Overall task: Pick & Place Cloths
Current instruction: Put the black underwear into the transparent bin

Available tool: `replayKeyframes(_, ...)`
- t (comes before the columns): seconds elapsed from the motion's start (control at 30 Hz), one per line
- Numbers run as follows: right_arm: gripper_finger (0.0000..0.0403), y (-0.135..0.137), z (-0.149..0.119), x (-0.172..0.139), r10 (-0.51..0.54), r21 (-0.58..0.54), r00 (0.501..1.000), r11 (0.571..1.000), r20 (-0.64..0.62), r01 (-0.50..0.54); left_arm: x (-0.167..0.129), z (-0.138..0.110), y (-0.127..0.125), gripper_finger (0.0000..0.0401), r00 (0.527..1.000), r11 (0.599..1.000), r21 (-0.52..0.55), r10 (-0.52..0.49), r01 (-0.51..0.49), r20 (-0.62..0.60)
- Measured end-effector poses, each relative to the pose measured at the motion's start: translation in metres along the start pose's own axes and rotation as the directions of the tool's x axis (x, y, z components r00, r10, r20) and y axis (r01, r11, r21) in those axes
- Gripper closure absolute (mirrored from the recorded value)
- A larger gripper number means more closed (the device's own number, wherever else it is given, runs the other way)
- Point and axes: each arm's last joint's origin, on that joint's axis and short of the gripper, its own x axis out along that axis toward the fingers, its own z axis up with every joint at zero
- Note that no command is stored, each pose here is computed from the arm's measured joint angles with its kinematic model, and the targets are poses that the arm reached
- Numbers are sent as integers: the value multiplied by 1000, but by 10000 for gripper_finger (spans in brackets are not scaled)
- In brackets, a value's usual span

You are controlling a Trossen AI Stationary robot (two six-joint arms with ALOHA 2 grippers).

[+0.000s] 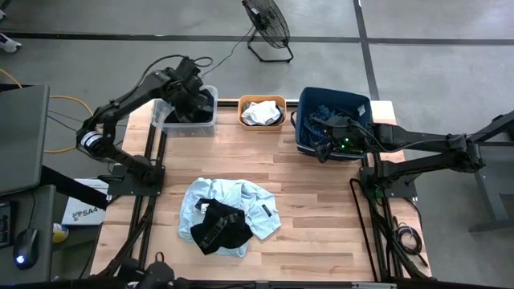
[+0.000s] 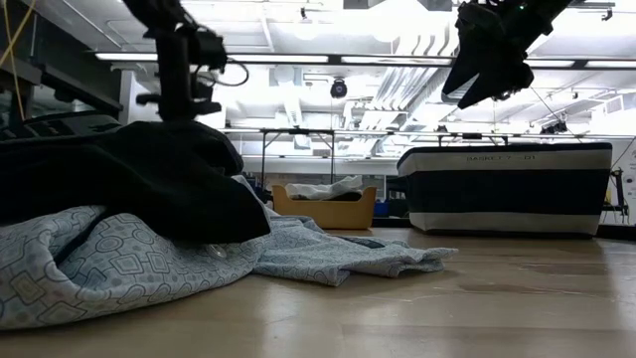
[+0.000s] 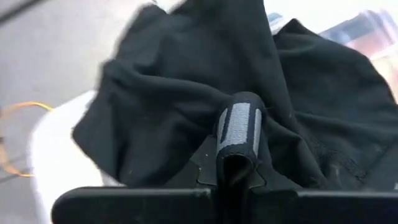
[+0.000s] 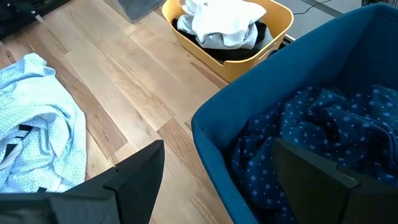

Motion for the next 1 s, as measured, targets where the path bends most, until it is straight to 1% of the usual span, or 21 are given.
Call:
replayKeyframes(0.1, 114, 0, 0, 0, 0, 0, 1000, 1000, 0, 0, 16, -6, 4, 400, 999, 999, -27, -47, 47, -16)
replayKeyframes(0.3, 114, 0, 0, 0, 0, 0, 1000, 1000, 1, 0, 41, -23, 7, 400, 995, 996, -53, -75, 71, -61)
replayKeyframes(0.43, 114, 0, 0, 0, 0, 1, 1000, 1000, 1, 0, 53, -33, 8, 400, 994, 996, -65, -71, 66, -77)
replayKeyframes(0.73, 114, 0, 0, 0, 3, 3, 1000, 1000, 5, -3, 66, -44, 5, 400, 994, 994, -85, -73, 66, -84)
replayKeyframes(0.9, 114, 0, 1, 0, 2, 4, 1000, 1000, 5, -2, 73, -46, 3, 400, 991, 995, -81, -69, 60, -113)
replayKeyframes(1.0, 114, 0, 0, 0, 2, 4, 1000, 1000, 5, -2, 75, -45, 2, 400, 991, 995, -82, -70, 61, -110)
